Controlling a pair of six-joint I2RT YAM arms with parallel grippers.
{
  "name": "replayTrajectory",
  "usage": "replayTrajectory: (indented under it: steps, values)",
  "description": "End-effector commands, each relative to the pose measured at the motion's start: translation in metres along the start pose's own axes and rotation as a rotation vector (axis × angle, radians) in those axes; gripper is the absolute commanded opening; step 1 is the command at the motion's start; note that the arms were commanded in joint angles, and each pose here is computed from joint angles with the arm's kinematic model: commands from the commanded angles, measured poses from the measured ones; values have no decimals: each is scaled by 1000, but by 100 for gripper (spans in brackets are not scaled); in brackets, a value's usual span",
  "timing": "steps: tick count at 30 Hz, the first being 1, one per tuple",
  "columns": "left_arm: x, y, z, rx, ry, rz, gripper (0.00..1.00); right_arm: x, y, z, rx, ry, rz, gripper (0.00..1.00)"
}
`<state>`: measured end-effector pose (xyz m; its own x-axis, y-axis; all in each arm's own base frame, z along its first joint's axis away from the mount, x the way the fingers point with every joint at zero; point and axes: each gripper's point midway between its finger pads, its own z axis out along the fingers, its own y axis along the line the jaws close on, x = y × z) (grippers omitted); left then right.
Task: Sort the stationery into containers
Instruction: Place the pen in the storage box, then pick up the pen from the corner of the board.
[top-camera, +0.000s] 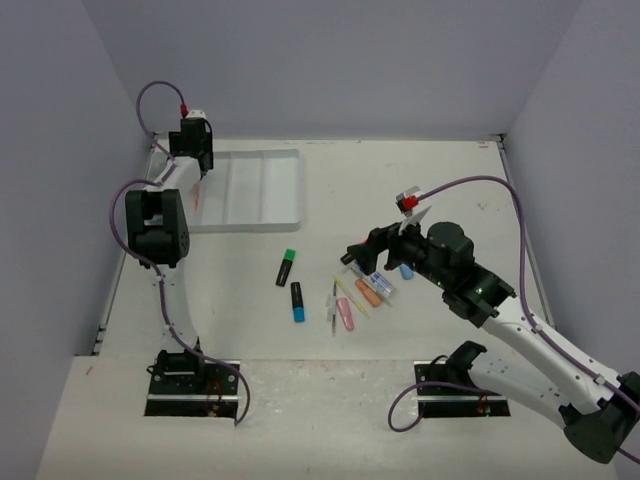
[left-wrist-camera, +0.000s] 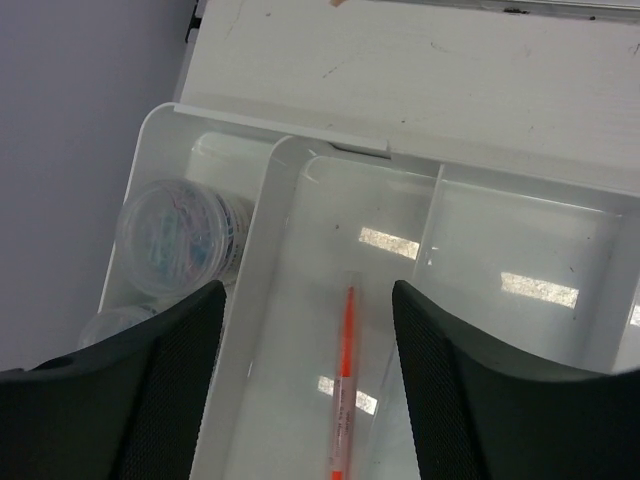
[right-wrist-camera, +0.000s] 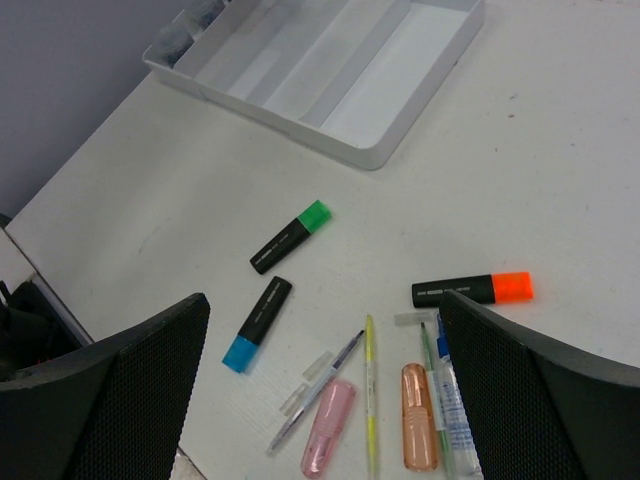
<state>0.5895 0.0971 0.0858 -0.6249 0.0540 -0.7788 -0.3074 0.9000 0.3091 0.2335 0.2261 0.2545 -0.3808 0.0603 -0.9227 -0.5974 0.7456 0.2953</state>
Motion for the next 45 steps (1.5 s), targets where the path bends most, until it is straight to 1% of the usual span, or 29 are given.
replayTrajectory:
  steps: [1,2,3,5,7,8,9,10,11,13,14,15,17,18,20,22,24,28,30,31,35,40,45]
  values:
    - [-63,18,-37,6,-99,-83,73,-11,7,3,-26,-26,1,99]
    - [-74,19,-47,13,-117,-108,75,-10,6,5,-23,-20,0,99]
    - [-97,25,-68,24,-155,-143,78,-8,5,7,-18,-13,-2,99]
    - [-121,32,-99,38,-192,-192,85,-4,3,11,-14,6,-5,99]
    - [-142,37,-141,91,-206,-311,100,6,0,20,3,63,-5,99]
    - [-146,42,-158,109,-205,-338,100,10,-3,25,17,89,-3,98]
    - [-149,39,-183,179,-200,-429,100,16,-7,30,43,126,0,95]
    - [-147,38,-216,257,-194,-499,100,24,-14,36,85,181,11,90]
    - [-141,34,-240,327,-197,-542,100,32,-18,38,115,234,25,84]
    - [-121,23,-298,525,-266,-574,100,35,-23,44,163,279,54,74]
    - [-105,20,-322,592,-304,-583,100,39,-23,43,177,312,68,66]
    - [-94,1,-342,673,-299,-568,100,46,-25,40,189,345,74,57]
    - [-61,-9,-376,721,-329,-516,100,60,-25,37,198,408,81,46]
    - [-42,-12,-381,719,-320,-491,100,69,-26,36,198,444,74,43]
    - [-17,-6,-401,746,-328,-456,100,87,-25,32,200,514,47,37]
    - [4,-9,-408,782,-313,-395,100,108,-32,31,239,593,12,32]
    - [29,-10,-410,798,-299,-350,100,120,-31,31,249,638,-12,27]
    - [59,-16,-407,823,-271,-276,100,138,-28,37,244,684,-51,27]
    - [80,-22,-398,824,-227,-261,100,153,-31,43,250,745,-66,27]
    - [84,-22,-395,817,-223,-264,100,158,-32,45,255,762,-75,27]
    - [86,-22,-396,824,-243,-265,100,172,-37,52,275,811,-105,27]
    - [91,-30,-394,845,-223,-252,100,197,-41,56,276,901,-120,27]
    - [91,-31,-395,851,-226,-252,100,209,-42,60,271,934,-125,26]
